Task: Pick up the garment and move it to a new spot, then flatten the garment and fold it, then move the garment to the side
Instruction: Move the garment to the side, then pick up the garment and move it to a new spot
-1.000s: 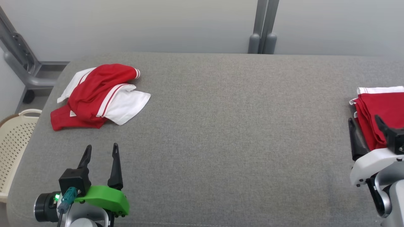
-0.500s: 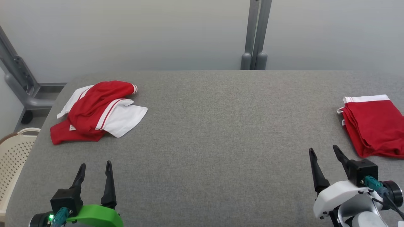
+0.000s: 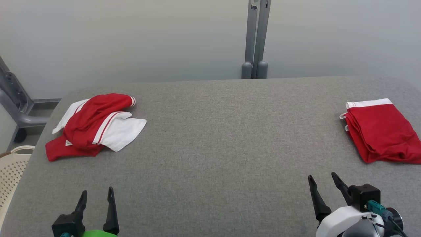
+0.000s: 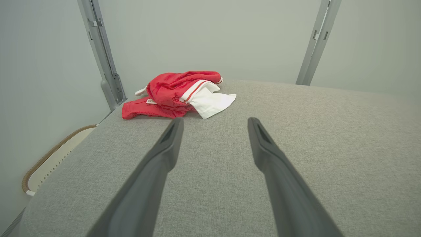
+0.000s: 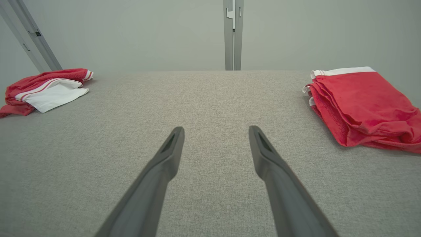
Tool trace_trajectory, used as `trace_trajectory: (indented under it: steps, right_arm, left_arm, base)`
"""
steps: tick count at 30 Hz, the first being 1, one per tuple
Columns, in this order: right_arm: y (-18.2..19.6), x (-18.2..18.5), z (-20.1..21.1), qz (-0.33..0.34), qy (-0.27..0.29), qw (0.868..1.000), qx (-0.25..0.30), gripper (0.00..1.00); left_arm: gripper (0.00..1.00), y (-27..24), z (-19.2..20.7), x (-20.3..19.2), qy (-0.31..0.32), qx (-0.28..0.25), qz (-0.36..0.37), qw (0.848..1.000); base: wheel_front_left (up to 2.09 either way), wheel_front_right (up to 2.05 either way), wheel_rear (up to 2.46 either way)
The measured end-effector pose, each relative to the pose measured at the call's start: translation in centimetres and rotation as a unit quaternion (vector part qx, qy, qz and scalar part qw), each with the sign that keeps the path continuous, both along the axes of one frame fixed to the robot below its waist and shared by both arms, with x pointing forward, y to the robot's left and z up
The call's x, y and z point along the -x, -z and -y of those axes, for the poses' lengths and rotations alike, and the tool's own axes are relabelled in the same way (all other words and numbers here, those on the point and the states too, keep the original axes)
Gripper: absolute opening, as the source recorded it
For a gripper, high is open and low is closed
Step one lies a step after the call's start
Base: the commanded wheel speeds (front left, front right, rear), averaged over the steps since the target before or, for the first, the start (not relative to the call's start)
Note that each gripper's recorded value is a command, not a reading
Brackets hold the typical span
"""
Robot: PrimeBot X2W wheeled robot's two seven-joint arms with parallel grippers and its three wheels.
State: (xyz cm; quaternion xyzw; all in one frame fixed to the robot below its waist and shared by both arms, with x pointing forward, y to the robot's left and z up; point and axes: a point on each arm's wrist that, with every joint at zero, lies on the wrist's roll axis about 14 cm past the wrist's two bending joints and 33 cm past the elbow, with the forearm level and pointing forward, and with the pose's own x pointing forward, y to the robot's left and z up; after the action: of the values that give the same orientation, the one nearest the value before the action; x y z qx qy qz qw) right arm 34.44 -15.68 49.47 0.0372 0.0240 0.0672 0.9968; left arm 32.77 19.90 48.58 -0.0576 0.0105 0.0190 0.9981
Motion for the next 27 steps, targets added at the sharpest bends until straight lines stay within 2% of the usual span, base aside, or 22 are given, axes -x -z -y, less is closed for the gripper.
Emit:
trace_trajectory:
  steps: [6, 17, 27]
  right_arm:
    - [0.4, 0.1, 0.1, -0.007, 0.0, 1.0, 0.009, 1.0]
    - [0.4, -0.1, -0.6, -0.008, -0.011, 1.0, 0.015, 1.0]
    - [0.6, -0.7, -3.4, -0.013, -0.053, 0.998, 0.012, 1.0]
  left_arm:
    - [1.0, 1.2, 0.3, 0.2, 0.006, 0.003, -0.03, 1.0]
    - [1.0, 0.7, -0.5, 0.3, -0.007, 0.004, -0.027, 1.0]
    - [1.0, 0.7, -2.3, 1.7, -0.034, 0.003, -0.031, 0.999]
  base:
    - [0.0, 0.0, 0.0]
    - [0.0, 0.0, 0.0]
    - [0.0, 0.0, 0.0]
